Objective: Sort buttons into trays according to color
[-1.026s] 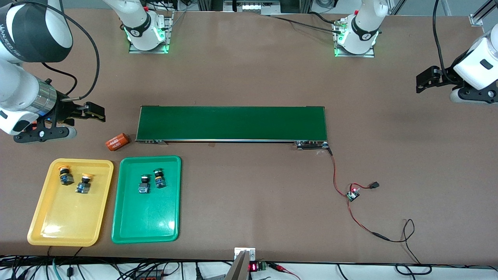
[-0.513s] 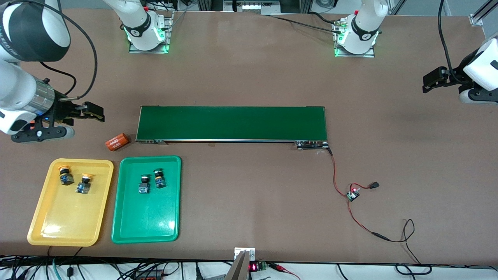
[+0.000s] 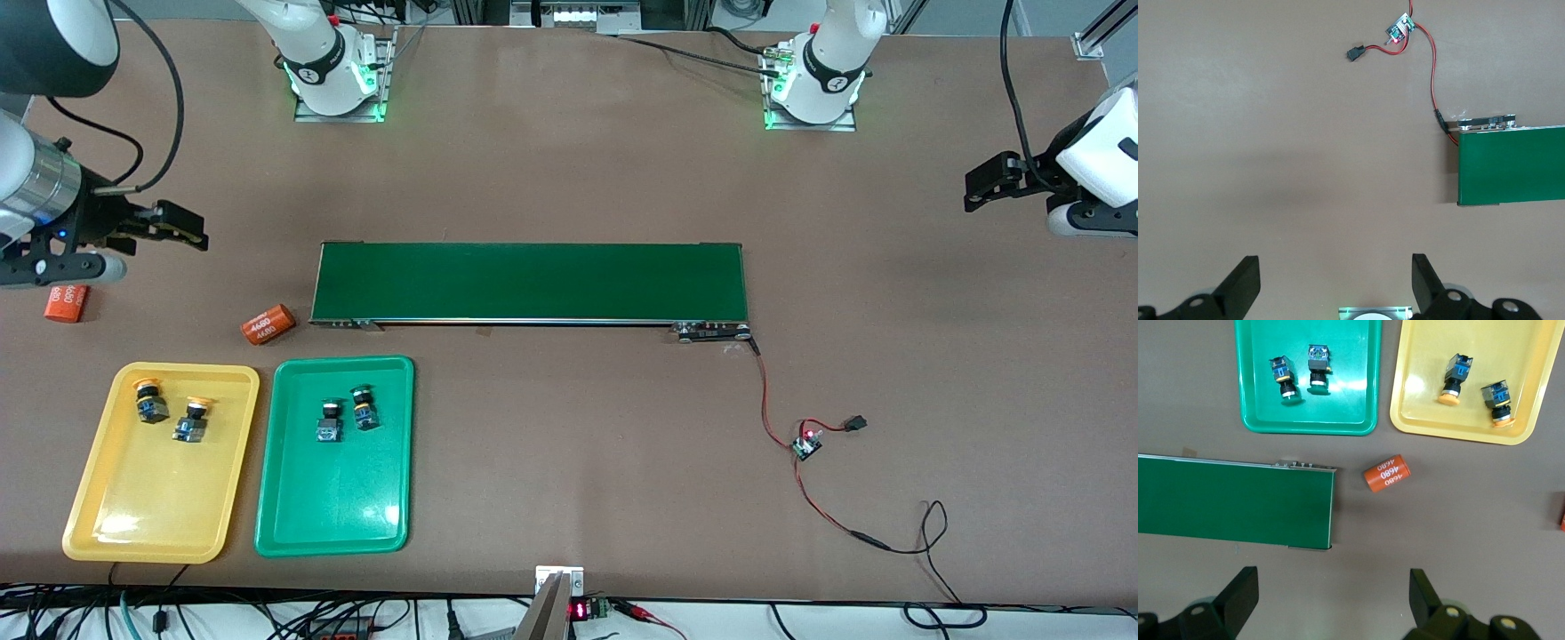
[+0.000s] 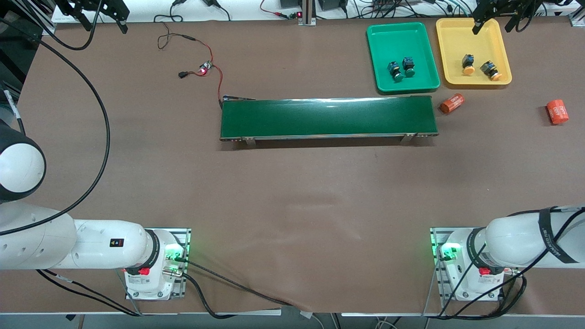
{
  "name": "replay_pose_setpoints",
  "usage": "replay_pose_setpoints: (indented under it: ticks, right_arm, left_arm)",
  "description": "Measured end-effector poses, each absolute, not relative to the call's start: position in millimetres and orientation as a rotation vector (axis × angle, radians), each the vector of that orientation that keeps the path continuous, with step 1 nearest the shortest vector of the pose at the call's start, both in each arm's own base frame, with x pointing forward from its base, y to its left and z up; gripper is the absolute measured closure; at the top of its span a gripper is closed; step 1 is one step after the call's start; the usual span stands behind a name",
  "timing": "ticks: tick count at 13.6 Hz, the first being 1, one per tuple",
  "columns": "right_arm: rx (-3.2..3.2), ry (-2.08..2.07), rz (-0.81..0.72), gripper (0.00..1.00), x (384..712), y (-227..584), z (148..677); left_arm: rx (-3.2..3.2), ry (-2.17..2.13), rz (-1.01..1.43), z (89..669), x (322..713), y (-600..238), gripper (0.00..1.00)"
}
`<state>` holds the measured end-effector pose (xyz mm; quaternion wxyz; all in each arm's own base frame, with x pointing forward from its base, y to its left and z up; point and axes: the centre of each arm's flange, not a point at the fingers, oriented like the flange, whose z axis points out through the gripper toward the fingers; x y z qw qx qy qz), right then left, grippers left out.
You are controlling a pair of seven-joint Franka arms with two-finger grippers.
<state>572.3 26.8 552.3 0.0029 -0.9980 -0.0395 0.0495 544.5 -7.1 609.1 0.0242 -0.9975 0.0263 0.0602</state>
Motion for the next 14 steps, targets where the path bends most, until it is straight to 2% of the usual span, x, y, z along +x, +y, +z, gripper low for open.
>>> replay_pose_setpoints:
  ticks: [14]
  right_arm:
    - [-3.139,-0.063,0.160,0.00,566.0,61.2,550.5]
  left_arm:
    - [-3.085,0.087,0.201,608.4,543.3,-9.0,0.00]
